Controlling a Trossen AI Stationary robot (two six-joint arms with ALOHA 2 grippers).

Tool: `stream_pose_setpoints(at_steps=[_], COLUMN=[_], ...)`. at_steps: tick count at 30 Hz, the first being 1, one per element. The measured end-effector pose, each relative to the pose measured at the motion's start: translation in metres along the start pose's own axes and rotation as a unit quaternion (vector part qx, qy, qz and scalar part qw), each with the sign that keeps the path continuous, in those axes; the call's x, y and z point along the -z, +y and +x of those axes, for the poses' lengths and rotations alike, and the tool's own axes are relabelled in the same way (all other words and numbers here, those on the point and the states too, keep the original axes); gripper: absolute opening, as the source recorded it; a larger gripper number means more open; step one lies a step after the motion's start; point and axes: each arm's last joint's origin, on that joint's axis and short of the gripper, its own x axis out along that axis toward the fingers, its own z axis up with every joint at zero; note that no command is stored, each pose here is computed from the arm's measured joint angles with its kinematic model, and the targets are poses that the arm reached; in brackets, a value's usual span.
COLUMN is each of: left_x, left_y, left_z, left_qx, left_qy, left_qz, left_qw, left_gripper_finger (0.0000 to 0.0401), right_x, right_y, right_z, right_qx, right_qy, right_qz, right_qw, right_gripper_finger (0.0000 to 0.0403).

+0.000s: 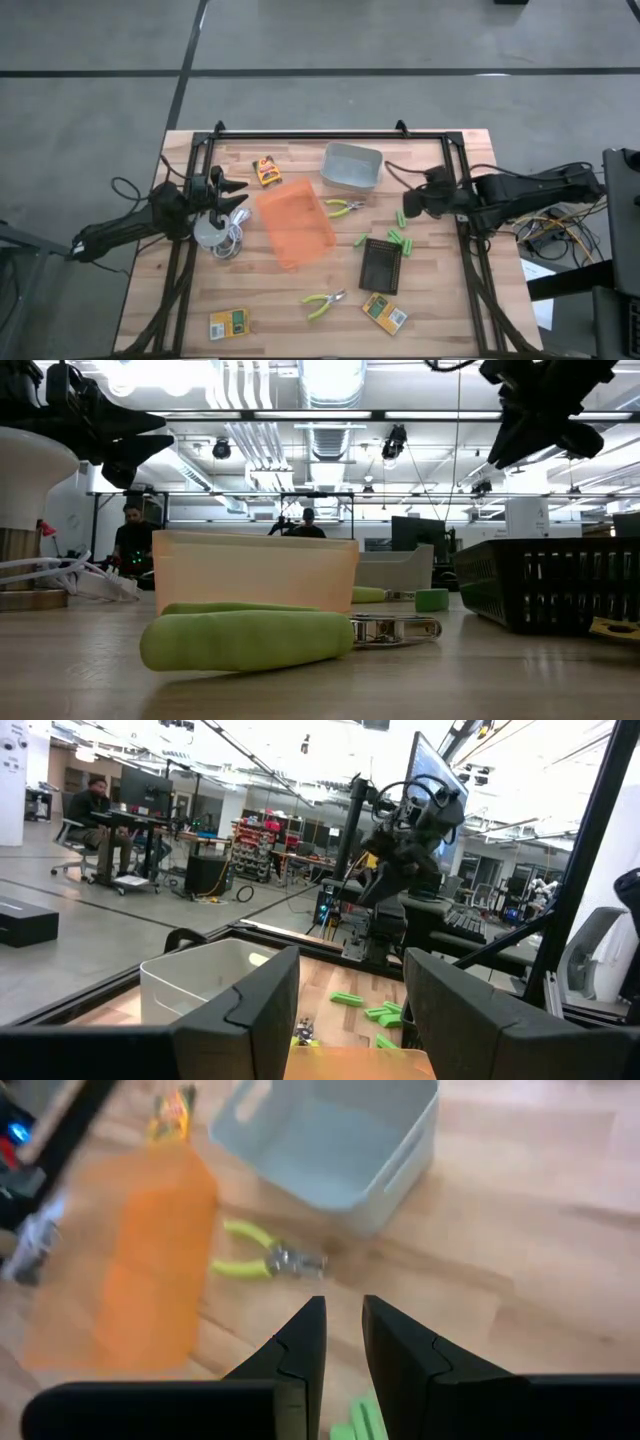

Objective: Pick & Place School Supplies
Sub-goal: Put the green eraser into the gray bin

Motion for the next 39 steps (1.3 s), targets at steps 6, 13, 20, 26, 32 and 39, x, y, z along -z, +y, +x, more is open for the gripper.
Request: stream_pose_setpoints(at_steps=[6,13,20,26,32,39], left_x=[0.000,0.000,0.000,0.000,0.000,0.000], left_y=[0.000,0.000,0.000,0.000,0.000,0.000], left_z=[0.000,0.000,0.000,0.000,0.000,0.000], left_qx=[0.000,0.000,0.000,0.000,0.000,0.000], left_qy=[0.000,0.000,0.000,0.000,0.000,0.000], left_qz=[0.000,0.000,0.000,0.000,0.000,0.000], left_qw=[1.000,1.000,1.000,1.000,1.000,1.000], left_gripper_finger=[0.0188,0.0188,0.0188,0.0188,0.0188,0.0188], right_x=[0.010,0.020,0.026,0.033,0.040,0.043], right_y=[0.003,0.003,0.007,0.006,0.008,0.012], right_z=[0.016,0.029,0.040,0.057,0.077,0.097], right_qx=[0.065,0.116,0.136,0.176,0.213,0.227], right_qy=[0.040,0.111,0.126,0.136,0.146,0.143], right_qz=[0.071,0.036,0.009,-0.021,-0.041,-0.018], right_qw=[0.995,0.986,0.983,0.975,0.965,0.963], right_gripper_finger=[0.0069,0.0093,0.0131,0.0148,0.0138,0.0134])
